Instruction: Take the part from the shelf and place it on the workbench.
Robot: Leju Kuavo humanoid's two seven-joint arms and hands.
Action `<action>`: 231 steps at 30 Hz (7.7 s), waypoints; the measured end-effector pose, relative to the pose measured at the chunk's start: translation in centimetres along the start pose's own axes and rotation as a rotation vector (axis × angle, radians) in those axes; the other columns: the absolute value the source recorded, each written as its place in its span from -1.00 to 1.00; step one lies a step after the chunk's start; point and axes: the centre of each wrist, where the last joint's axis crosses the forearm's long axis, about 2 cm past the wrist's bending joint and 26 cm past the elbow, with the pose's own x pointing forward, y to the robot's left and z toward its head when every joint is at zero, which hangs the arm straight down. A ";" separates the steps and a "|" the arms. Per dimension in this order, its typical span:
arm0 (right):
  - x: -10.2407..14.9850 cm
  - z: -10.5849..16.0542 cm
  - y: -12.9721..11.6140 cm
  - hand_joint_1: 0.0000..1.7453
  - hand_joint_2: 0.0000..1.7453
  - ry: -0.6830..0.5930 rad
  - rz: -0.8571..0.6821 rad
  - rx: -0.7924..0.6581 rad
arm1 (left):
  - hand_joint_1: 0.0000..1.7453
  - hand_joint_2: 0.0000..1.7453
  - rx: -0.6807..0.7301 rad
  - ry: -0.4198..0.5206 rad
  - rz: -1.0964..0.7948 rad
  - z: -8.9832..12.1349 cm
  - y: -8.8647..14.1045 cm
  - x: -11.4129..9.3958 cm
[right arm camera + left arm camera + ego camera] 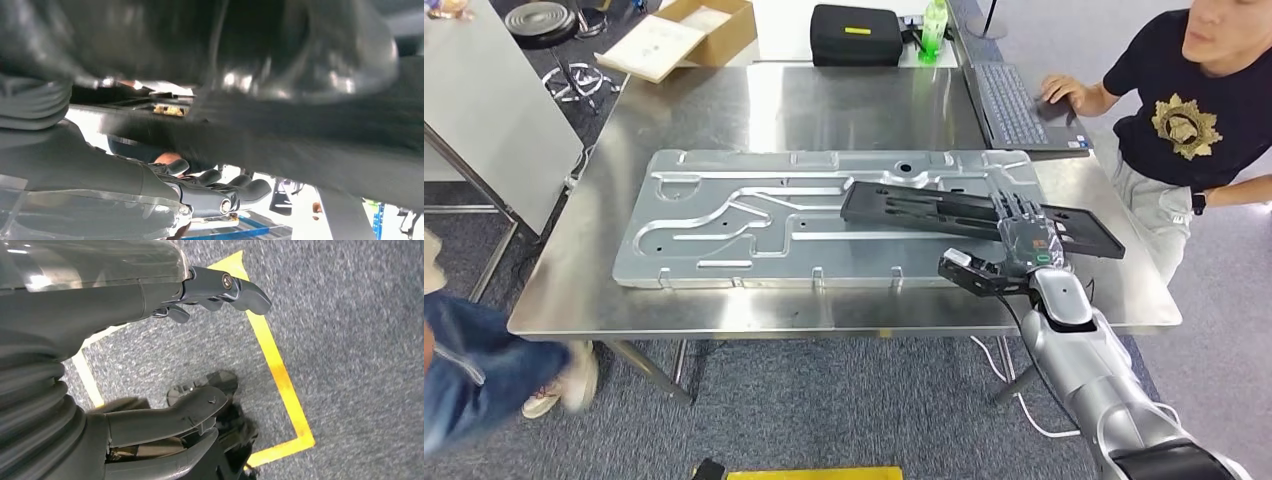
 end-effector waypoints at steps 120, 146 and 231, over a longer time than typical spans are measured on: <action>10.6 17.4 -3.9 -1.00 1.00 -0.103 -0.263 -0.472 | -1.00 1.00 0.033 0.101 0.159 1.2 -1.1 -1.5; 10.5 17.7 -3.5 -1.00 1.00 -0.096 -0.273 -0.458 | -1.00 1.00 0.028 0.107 0.147 1.3 -1.2 -1.6; 10.5 17.7 -3.4 -1.00 1.00 -0.109 -0.259 -0.463 | -1.00 1.00 0.038 0.115 0.123 1.5 -1.3 -1.9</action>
